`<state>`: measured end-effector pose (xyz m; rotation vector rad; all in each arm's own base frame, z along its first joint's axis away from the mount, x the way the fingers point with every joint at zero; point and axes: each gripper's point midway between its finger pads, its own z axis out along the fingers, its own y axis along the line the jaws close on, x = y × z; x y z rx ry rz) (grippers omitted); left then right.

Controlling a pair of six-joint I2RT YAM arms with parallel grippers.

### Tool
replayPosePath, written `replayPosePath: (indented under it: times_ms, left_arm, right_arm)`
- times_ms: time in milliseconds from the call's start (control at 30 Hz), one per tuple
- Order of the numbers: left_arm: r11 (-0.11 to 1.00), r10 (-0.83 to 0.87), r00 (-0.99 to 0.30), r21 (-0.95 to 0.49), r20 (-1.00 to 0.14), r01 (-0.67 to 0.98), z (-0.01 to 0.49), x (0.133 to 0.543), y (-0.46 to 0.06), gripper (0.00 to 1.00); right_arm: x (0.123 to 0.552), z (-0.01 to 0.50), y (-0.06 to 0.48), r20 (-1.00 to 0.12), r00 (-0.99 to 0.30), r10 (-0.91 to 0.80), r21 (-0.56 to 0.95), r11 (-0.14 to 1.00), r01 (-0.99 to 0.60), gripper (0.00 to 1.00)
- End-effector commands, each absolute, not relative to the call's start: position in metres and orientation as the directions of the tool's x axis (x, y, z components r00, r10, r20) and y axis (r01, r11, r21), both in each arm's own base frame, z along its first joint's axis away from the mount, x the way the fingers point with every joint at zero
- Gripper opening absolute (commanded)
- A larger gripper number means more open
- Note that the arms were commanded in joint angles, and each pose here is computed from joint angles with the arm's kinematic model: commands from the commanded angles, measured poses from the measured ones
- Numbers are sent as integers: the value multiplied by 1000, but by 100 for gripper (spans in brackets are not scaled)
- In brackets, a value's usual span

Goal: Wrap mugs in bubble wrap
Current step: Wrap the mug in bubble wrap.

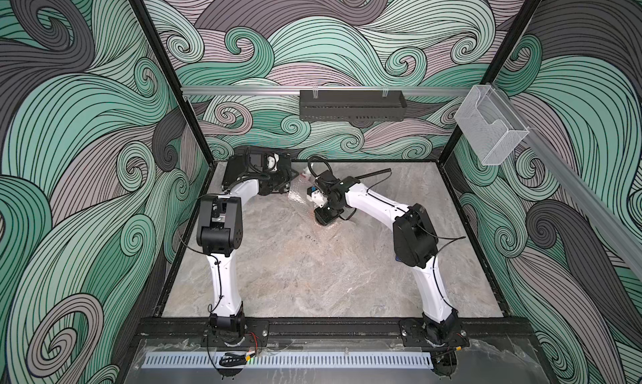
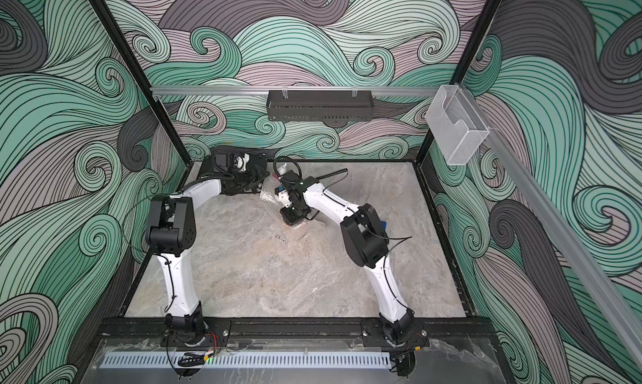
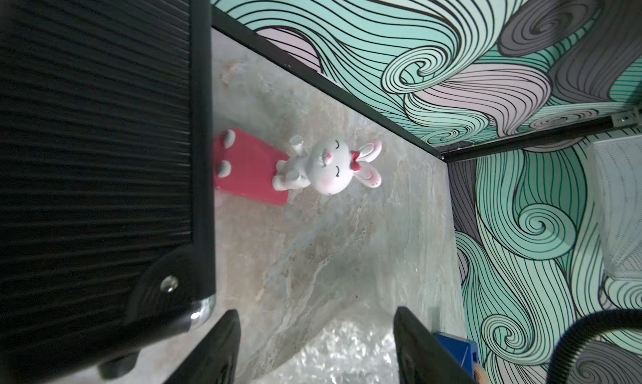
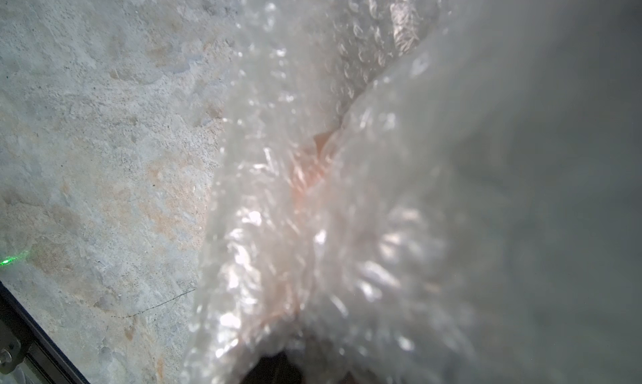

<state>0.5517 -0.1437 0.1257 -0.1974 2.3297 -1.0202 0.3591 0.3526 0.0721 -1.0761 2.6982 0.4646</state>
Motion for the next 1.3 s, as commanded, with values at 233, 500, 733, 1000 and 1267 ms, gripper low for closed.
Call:
replayPosePath:
  times_ms: [233, 500, 733, 1000, 1267]
  left_arm:
    - [628, -258, -855, -751, -449, 205, 132, 533, -159, 68]
    - [625, -292, -841, -756, -456, 193, 138, 518, -145, 73]
    - [587, -294, -843, -781, -450, 212, 147, 514, -148, 41]
    - [574, -285, -841, -784, -461, 235, 161, 502, -152, 0]
    - [574, -261, -838, -775, -480, 265, 185, 464, -168, 0]
  right_arm:
    - [347, 81, 357, -305, -695, -651, 229, 658, -717, 34]
    - [346, 83, 357, -306, -700, -645, 237, 661, -712, 35]
    - [347, 83, 358, -307, -706, -638, 241, 666, -706, 35]
    - [347, 84, 358, -313, -715, -625, 242, 676, -697, 35]
    - [350, 92, 357, -344, -732, -588, 237, 700, -674, 42]
